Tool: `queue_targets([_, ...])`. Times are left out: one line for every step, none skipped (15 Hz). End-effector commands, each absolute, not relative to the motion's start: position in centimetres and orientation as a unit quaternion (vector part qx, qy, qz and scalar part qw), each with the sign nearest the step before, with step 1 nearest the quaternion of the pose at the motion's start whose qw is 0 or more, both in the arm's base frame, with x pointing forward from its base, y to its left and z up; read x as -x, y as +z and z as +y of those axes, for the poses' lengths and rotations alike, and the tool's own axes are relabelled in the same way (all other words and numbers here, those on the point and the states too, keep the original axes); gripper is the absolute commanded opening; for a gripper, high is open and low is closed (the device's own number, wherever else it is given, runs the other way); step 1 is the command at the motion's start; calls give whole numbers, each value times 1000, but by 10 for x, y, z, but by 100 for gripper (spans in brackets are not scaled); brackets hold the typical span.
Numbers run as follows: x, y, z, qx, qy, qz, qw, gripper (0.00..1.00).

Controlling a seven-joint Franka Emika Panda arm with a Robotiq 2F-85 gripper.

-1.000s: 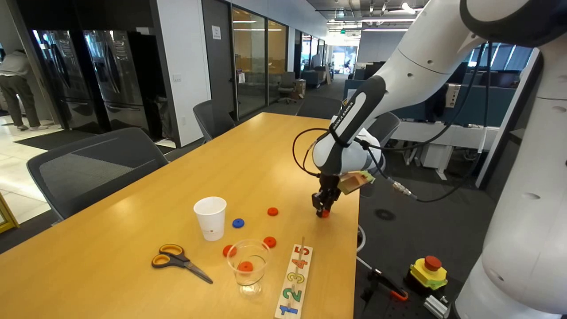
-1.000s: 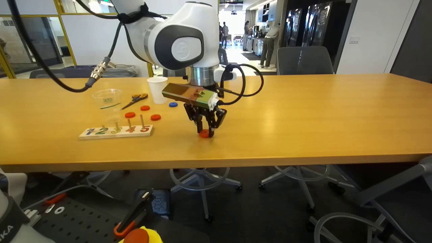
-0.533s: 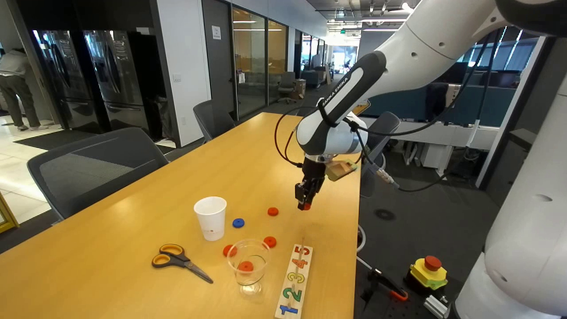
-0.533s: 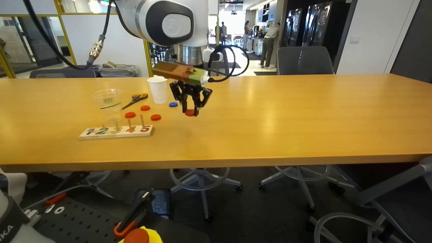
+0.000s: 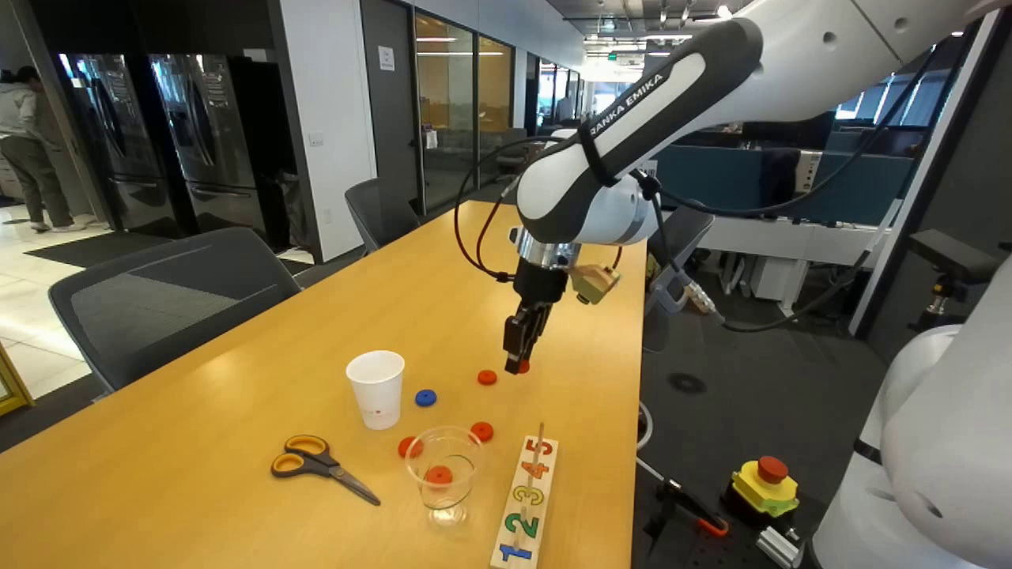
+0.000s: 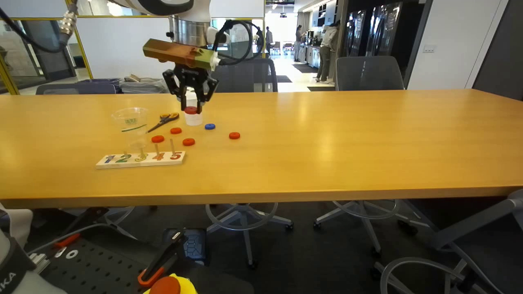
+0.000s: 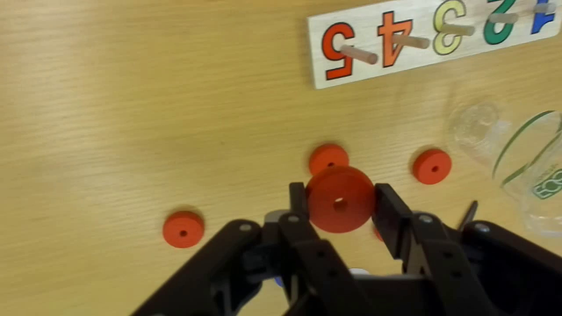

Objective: Put the orange discs in the clear cup and the blue disc in the white cup

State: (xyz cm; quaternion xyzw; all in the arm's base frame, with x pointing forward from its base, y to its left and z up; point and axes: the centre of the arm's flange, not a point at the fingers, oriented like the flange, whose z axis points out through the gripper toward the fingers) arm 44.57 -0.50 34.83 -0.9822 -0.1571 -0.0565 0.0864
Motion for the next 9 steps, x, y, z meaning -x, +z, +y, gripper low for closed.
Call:
queue_targets([-426,366,48,975,-52,-200,82,17])
queue_targets([-424,368,62,973,-49,-210,82,17])
queue_targets([-420,366,78,971,-47,-221,80,17])
queue_targets([-416,364,92,969,-45,-231,77,17])
queue_targets([-414,364,107,967,-41,-240,76,17])
queue_targets([-412,364,118,965,-39,-248,75,17])
queue_targets([-408,365,127,963,-37,-256,73,17])
queue_targets([-406,366,136,962,-36,-262,72,17])
queue_targets([-401,366,142,960,-36,-269,70,17])
